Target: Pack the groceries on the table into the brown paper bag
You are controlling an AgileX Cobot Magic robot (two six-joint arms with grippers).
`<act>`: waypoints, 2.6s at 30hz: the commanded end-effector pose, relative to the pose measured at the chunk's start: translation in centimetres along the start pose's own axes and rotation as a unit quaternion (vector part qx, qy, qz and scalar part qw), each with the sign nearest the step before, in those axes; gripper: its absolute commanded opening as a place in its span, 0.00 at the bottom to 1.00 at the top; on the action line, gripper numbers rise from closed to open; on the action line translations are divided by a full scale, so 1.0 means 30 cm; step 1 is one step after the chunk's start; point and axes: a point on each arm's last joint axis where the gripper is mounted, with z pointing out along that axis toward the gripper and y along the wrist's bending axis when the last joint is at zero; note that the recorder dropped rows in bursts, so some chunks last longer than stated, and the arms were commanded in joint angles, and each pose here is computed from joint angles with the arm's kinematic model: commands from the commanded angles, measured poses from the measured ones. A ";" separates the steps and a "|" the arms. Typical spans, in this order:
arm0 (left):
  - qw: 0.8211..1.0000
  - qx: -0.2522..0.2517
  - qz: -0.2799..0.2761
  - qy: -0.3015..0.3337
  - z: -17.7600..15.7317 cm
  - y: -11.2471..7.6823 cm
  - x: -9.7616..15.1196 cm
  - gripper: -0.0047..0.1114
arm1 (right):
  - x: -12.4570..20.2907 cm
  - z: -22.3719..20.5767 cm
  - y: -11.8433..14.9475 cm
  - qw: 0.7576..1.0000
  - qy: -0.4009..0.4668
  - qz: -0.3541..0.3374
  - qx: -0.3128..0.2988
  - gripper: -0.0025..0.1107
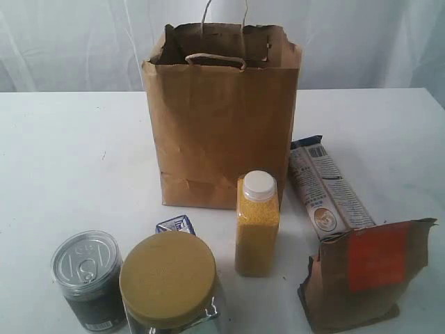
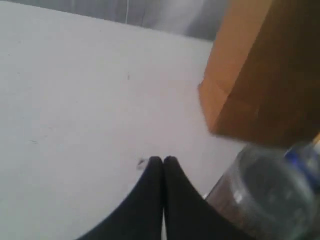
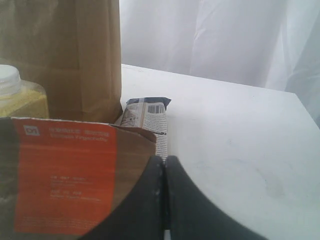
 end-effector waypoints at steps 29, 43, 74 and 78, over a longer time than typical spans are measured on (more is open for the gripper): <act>0.875 0.028 0.285 0.390 0.530 -0.243 -0.680 0.04 | 0.002 0.000 0.000 1.000 -0.006 0.001 0.000 0.02; 0.763 0.201 0.263 0.556 0.486 -0.203 -0.378 0.28 | 0.002 0.000 0.000 1.000 -0.006 0.001 0.000 0.02; 0.728 0.352 0.395 0.435 0.494 -0.249 -0.187 0.85 | 0.002 0.000 0.000 1.000 -0.006 0.001 0.000 0.02; 0.736 0.342 0.401 0.426 0.503 -0.246 -0.189 0.85 | 0.002 0.000 0.000 1.000 -0.006 0.001 0.000 0.02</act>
